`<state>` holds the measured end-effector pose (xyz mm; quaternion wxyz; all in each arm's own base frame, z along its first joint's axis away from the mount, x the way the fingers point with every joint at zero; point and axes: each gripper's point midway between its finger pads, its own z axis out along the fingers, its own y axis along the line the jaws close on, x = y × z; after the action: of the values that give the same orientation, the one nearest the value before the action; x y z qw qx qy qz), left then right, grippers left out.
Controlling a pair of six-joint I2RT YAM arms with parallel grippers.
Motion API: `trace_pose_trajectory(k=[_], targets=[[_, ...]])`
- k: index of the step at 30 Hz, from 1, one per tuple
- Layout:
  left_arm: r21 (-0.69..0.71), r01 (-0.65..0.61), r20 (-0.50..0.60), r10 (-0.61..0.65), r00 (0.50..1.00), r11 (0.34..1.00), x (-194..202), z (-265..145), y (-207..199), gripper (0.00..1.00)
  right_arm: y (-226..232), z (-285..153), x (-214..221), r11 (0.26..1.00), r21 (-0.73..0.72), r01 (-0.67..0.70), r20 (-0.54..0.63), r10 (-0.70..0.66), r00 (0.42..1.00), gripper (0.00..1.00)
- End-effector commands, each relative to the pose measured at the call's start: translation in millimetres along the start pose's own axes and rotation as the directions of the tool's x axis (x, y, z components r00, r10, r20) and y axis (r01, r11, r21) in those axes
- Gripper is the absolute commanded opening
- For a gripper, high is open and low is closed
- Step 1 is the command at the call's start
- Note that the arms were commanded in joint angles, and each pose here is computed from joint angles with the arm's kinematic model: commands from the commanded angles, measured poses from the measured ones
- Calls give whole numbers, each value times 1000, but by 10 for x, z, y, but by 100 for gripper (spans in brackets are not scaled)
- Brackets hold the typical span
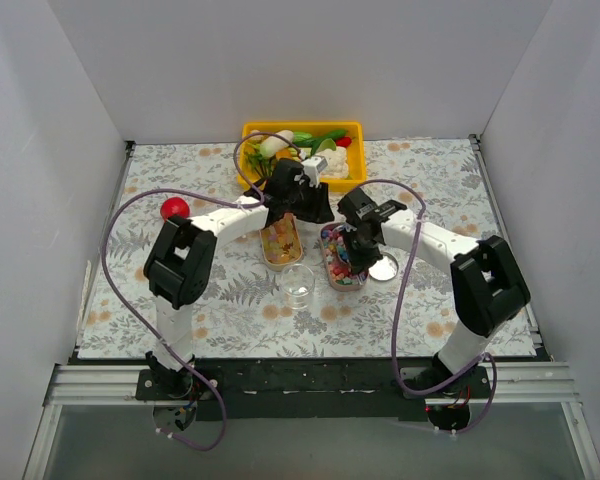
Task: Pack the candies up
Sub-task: Scoop the fake candies from the storage box.
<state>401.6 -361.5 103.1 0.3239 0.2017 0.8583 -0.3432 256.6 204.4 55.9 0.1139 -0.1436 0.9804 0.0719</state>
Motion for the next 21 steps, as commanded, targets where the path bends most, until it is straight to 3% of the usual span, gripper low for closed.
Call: trace_pose_trajectory(k=[1,10,17,21], targets=[[3,-46,125,45,991,999,-499,-359,-255,40,45,-342,-232,998,20,55,185,-58,981,1],[-88,12,167,3,986,996,-706,-630,-66,51,125,-717,-170,996,-13,88,270,-81,959,1],[-177,193,195,-158,968,965,-725,-1189,436,60,294,-1102,188,989,-85,120,93,-112,989,1],[-164,179,220,-141,965,970,-704,-1498,395,68,466,-1326,324,982,-104,155,65,-149,987,1]])
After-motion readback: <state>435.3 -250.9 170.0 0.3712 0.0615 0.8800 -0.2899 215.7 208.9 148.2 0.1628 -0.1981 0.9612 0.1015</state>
